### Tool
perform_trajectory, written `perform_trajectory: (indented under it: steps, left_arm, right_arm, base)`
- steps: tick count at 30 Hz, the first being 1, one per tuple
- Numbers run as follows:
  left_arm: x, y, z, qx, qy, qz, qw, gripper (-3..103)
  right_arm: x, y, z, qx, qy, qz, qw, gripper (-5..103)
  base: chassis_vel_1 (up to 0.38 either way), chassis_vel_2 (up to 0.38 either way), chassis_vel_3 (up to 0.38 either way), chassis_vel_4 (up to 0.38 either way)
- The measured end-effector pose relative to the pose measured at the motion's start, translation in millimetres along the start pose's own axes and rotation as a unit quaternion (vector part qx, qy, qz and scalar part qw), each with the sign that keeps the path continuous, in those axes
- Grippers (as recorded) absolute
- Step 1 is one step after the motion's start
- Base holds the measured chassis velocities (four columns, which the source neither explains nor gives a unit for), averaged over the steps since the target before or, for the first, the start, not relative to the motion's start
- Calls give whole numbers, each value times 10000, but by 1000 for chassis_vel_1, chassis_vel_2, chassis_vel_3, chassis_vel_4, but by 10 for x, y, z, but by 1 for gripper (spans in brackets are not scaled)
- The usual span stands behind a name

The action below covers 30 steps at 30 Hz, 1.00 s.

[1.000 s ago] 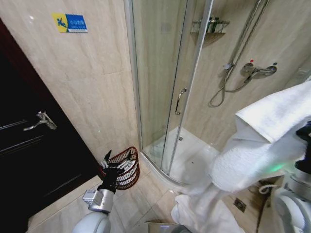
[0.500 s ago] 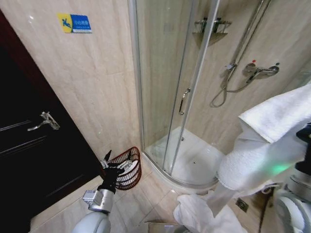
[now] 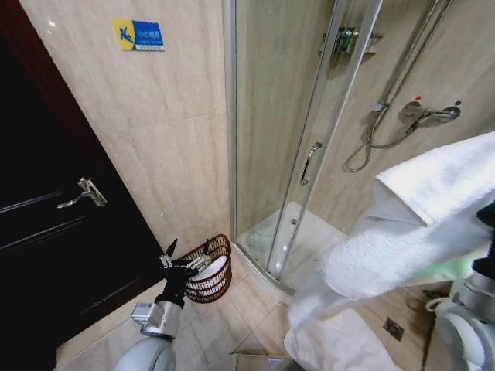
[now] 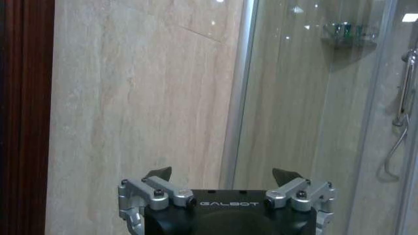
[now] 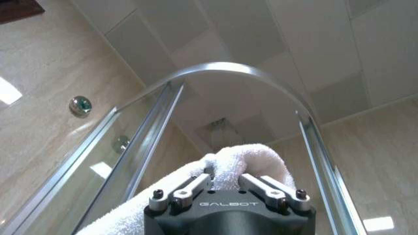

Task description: Discard the used towel into the hamper.

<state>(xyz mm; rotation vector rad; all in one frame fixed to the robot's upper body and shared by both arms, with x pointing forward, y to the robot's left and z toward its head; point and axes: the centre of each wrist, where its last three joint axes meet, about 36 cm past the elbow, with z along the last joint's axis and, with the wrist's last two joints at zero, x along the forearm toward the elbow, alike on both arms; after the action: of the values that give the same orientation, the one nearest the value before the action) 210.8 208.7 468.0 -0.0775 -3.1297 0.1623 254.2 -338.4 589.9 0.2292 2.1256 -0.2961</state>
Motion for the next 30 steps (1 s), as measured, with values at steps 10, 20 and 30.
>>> perform_trajectory:
  steps: [10,20,30]
  left_arm:
    - [0,0,0,-1,0,0,10000,100]
    - [0,0,0,-1,0,1,10000,100]
    - [0,0,0,-1,0,0,10000,100]
  right_arm:
    - [-4,-1,1,-12,0,-4,10000,6]
    - [-5,-7,-1,-4,0,4,10000,6]
    - [-2,-11,-3,-1,9,6,10000,6]
  base:
    - [10,-6,-7,8]
    - [62,-64,-89,62]
    - [63,-50,-56,57]
